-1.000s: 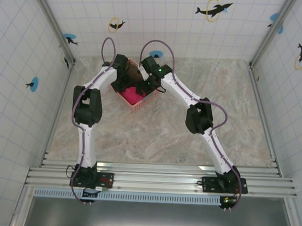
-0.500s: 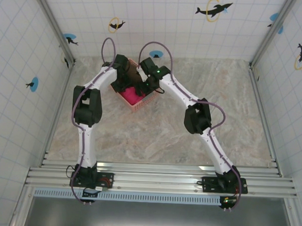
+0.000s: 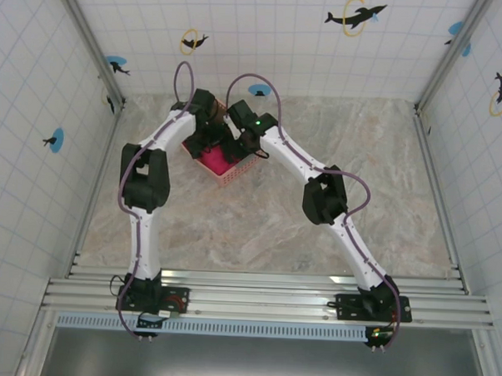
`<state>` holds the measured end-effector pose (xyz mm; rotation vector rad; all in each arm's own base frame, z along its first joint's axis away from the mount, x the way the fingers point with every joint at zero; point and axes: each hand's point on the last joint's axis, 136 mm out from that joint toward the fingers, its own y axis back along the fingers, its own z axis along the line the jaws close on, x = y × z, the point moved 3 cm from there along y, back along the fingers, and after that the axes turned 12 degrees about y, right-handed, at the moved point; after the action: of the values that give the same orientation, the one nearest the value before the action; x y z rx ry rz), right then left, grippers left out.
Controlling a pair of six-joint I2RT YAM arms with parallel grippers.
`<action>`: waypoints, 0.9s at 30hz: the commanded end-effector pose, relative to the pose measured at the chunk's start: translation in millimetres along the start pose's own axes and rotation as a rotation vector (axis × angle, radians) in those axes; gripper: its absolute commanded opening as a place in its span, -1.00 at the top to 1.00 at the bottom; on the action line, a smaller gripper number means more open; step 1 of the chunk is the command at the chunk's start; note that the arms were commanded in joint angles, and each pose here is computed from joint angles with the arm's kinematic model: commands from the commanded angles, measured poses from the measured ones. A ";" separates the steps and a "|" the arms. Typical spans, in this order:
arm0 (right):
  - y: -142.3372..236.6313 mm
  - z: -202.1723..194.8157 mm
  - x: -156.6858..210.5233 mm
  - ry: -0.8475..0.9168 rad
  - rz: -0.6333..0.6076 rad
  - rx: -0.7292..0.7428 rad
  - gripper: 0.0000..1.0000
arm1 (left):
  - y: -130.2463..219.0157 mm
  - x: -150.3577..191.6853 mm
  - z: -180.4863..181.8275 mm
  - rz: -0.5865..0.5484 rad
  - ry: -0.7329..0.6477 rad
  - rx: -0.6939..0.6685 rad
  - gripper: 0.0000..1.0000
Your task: Roll up the long pants
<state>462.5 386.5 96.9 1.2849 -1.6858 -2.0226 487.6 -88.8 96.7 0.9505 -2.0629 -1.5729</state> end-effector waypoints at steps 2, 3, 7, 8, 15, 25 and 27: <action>-59.3 7.0 81.3 0.014 0.301 0.024 -0.99 | 13.1 50.4 13.3 0.241 -0.029 -0.052 -0.95; -58.8 5.9 83.8 0.013 0.311 0.026 -0.99 | 19.1 48.4 12.1 0.230 -0.030 -0.041 -0.95; -56.4 4.9 90.0 0.018 0.334 0.027 -0.99 | 43.8 34.3 6.8 0.196 -0.014 0.029 -0.95; -56.5 4.7 91.7 0.019 0.340 0.029 -0.99 | 50.1 30.4 7.2 0.187 -0.008 0.038 -0.95; -45.5 -0.3 89.8 0.018 0.333 0.060 -0.99 | 112.0 -7.3 16.0 0.086 0.032 0.160 -0.95; -32.2 -5.6 85.3 0.005 0.305 0.089 -0.99 | 201.7 -76.9 31.6 -0.152 0.112 0.498 0.01; -22.9 -6.8 77.6 -0.002 0.265 0.095 -0.99 | 215.9 -81.3 35.8 -0.202 0.078 0.512 0.22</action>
<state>456.2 389.0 97.8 1.3463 -1.7086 -1.9947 455.8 30.1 289.2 1.3921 -2.3267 -1.1129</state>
